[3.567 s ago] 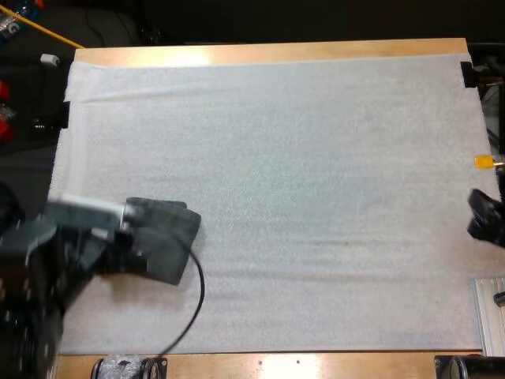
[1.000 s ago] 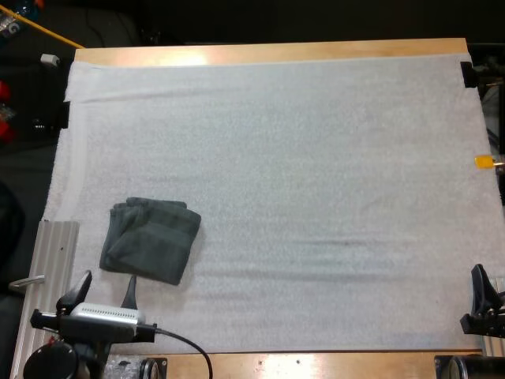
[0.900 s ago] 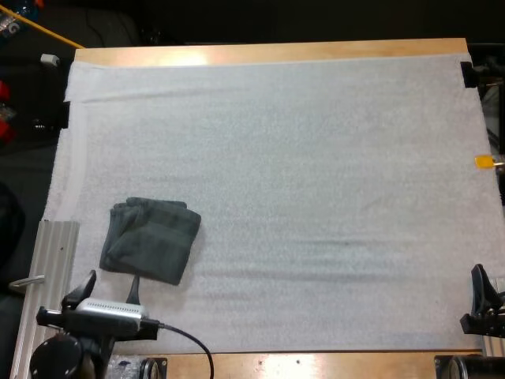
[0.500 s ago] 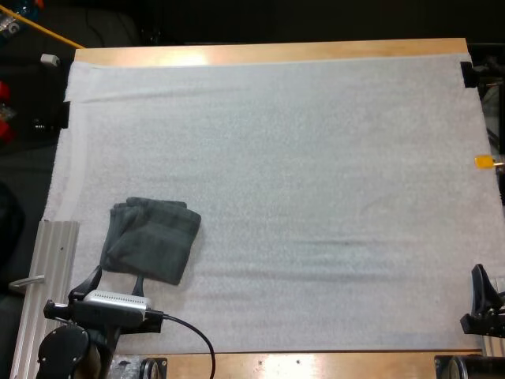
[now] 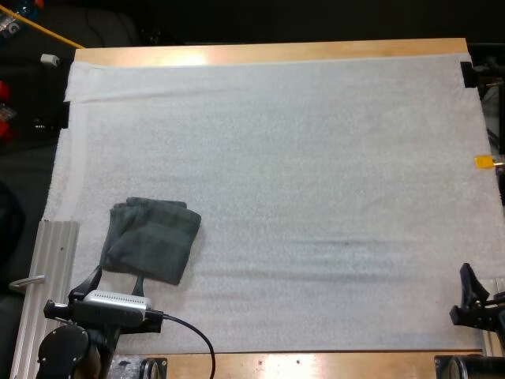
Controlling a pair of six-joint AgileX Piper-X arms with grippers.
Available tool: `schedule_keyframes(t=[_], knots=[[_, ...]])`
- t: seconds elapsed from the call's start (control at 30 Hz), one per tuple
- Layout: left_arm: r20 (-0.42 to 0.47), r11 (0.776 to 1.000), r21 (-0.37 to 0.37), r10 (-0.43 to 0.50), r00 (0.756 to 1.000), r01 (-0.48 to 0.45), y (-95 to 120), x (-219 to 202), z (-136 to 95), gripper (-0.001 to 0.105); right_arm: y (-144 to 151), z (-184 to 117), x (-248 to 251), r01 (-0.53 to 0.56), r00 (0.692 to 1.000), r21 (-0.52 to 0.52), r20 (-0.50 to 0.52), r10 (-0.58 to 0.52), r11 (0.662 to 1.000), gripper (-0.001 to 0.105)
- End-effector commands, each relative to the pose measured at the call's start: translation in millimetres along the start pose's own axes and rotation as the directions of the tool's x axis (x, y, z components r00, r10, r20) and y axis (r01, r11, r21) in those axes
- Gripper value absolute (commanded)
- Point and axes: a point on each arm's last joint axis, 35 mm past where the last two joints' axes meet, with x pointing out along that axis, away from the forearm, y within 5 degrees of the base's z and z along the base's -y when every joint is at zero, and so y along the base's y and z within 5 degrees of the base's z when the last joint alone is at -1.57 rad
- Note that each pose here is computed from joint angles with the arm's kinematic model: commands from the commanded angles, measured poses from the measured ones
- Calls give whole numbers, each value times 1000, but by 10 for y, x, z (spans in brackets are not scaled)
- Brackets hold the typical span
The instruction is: Pick towel from pile, fold and stack
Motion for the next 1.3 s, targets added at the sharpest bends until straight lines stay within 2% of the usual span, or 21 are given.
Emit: schedule_keyframes(t=[0.0, 1.27], knots=[[4, 1000, 1, -9, 1000, 9, -2, 23, 25, 59, -5, 1, 37, 1, 1000, 1, -14, 0, 1000, 70], [4, 1000, 1, -9, 1000, 9, -2, 23, 25, 59, -3, -27, 93, 1, 1000, 1, -14, 0, 1000, 70]])
